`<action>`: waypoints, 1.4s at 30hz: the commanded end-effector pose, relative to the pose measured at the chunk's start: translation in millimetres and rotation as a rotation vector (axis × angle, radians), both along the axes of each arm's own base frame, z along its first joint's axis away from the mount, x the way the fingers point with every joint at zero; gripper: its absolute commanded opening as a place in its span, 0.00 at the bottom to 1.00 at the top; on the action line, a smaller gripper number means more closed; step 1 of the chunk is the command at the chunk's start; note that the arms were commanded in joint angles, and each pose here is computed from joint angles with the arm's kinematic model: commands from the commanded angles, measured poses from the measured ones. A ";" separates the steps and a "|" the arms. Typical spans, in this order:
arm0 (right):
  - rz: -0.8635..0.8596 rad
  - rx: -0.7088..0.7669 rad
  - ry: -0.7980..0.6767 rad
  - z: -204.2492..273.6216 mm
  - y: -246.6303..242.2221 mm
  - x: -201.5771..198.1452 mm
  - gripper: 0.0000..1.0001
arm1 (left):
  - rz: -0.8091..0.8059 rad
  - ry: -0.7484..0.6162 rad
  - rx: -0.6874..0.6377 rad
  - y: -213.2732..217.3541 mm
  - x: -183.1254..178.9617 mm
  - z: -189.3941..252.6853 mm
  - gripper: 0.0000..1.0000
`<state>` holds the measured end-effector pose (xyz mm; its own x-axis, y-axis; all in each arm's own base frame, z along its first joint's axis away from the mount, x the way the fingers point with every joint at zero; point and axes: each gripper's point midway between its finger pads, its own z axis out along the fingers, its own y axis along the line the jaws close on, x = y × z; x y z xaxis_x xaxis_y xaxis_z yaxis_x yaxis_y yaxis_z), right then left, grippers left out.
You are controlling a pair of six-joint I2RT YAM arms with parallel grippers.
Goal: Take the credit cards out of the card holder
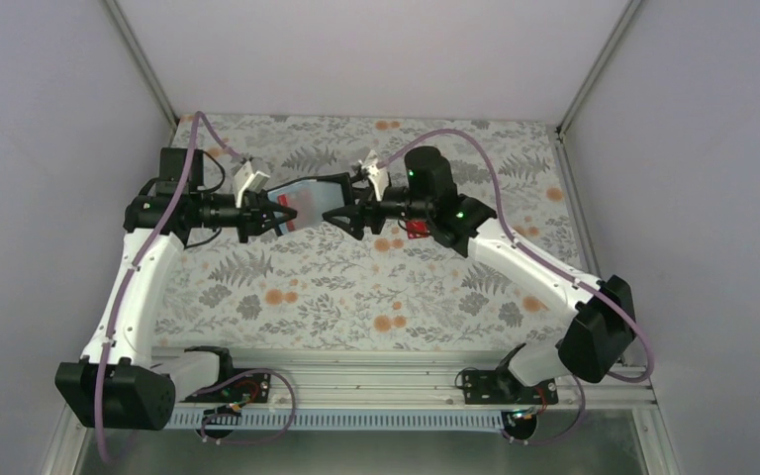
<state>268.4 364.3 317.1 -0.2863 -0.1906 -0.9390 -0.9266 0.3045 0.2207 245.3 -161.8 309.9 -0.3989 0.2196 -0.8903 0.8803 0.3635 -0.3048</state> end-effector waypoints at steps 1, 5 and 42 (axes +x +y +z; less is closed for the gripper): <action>0.129 0.088 -0.079 35.4 12.3 -22.9 0.76 | -0.062 -0.056 -0.042 -4.6 -12.4 12.5 0.02; 0.045 0.074 -0.059 33.8 8.4 -7.6 0.04 | -0.077 -0.063 -0.049 -5.4 -16.7 14.3 0.03; 0.269 0.178 0.022 49.3 -7.2 -33.0 0.04 | 0.015 -0.038 -0.027 -0.5 4.5 5.9 0.46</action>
<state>231.8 349.2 355.0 -0.2767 -0.1314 -0.9519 -0.9609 0.0267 0.2757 255.7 -159.7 313.0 -0.3875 0.2000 -0.8999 0.8699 0.4025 -0.2851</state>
